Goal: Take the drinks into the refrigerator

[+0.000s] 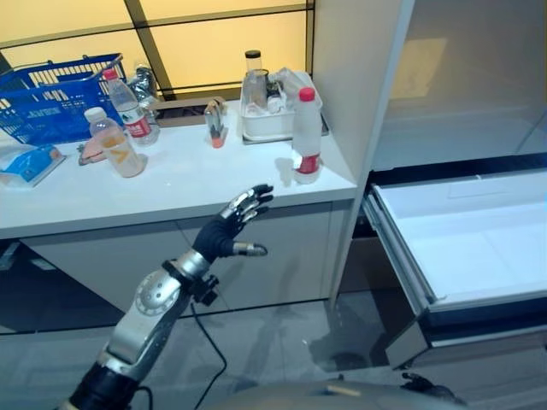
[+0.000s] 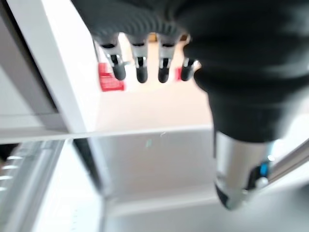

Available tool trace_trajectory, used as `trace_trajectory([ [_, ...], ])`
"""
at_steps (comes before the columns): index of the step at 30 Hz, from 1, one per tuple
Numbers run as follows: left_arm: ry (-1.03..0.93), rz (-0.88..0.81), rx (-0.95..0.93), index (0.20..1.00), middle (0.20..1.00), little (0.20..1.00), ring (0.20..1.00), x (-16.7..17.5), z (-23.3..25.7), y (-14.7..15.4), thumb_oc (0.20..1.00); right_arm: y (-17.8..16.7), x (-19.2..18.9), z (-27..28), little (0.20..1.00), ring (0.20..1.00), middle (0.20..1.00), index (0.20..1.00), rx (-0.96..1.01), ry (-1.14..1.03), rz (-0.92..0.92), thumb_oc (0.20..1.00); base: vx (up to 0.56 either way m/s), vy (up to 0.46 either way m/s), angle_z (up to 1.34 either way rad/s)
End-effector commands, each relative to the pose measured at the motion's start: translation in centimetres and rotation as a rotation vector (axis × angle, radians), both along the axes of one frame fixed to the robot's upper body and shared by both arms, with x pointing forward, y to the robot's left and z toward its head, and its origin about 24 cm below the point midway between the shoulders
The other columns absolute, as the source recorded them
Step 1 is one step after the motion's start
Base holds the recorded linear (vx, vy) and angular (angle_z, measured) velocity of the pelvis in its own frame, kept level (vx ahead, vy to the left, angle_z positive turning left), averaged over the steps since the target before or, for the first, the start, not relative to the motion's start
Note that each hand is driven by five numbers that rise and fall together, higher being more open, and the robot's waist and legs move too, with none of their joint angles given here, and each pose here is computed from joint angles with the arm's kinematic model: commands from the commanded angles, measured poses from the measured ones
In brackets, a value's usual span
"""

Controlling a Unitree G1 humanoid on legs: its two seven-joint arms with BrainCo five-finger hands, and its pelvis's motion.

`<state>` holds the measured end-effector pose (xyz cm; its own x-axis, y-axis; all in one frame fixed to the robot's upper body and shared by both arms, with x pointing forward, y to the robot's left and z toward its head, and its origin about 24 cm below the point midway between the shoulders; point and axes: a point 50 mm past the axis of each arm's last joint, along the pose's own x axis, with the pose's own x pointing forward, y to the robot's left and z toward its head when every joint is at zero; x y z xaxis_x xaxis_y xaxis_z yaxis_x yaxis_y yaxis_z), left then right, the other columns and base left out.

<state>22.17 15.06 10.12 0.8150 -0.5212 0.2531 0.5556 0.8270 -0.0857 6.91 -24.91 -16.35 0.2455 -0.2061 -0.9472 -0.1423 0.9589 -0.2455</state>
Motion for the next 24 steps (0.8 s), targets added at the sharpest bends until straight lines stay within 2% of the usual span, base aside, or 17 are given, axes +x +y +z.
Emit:
trace_trajectory([
  [1, -0.171, 0.058, -0.186, 1.0, 1.0, 1.0, 1.0, 0.1, 4.2, 0.8, 1.0, 0.8, 1.3, 0.0, 1.0, 1.0, 1.0, 1.0, 0.0, -0.001, 0.033, 1.0, 0.0, 0.0, 0.0],
  [6, -0.166, 0.226, -0.204, 1.0, 1.0, 1.0, 1.0, 0.4, 3.7, 2.3, 1.0, 0.8, 1.1, 0.0, 1.0, 1.0, 1.0, 1.0, -0.008, -0.003, 0.019, 1.0, 0.0, 0.0, 0.0],
  [7, -0.164, 0.327, -0.157, 1.0, 1.0, 1.0, 1.0, 0.7, 3.2, 3.4, 1.0, 0.7, 1.3, 0.0, 1.0, 1.0, 1.0, 1.0, -0.013, -0.012, 0.015, 1.0, 0.0, 0.0, 0.0],
  [13, -0.094, 0.529, -0.037, 1.0, 1.0, 1.0, 1.0, 2.4, 1.2, 6.2, 1.0, 0.3, 1.8, 0.2, 1.0, 1.0, 1.0, 1.0, -0.03, -0.031, 0.015, 1.0, 0.0, 0.0, 0.0],
  [16, -0.08, 0.551, -0.003, 1.0, 1.0, 1.0, 1.0, 3.1, 1.0, 6.6, 1.0, 0.2, 1.9, 0.3, 1.0, 1.0, 1.0, 1.0, -0.031, -0.033, 0.013, 1.0, 0.0, 0.0, 0.0],
  [24, 0.003, 0.548, 0.21, 1.0, 1.0, 1.0, 1.0, 7.9, 0.0, 6.5, 1.0, 0.0, 1.3, 0.2, 1.0, 1.0, 1.0, 1.0, -0.027, -0.006, 0.015, 1.0, 0.0, 0.0, -0.01],
])
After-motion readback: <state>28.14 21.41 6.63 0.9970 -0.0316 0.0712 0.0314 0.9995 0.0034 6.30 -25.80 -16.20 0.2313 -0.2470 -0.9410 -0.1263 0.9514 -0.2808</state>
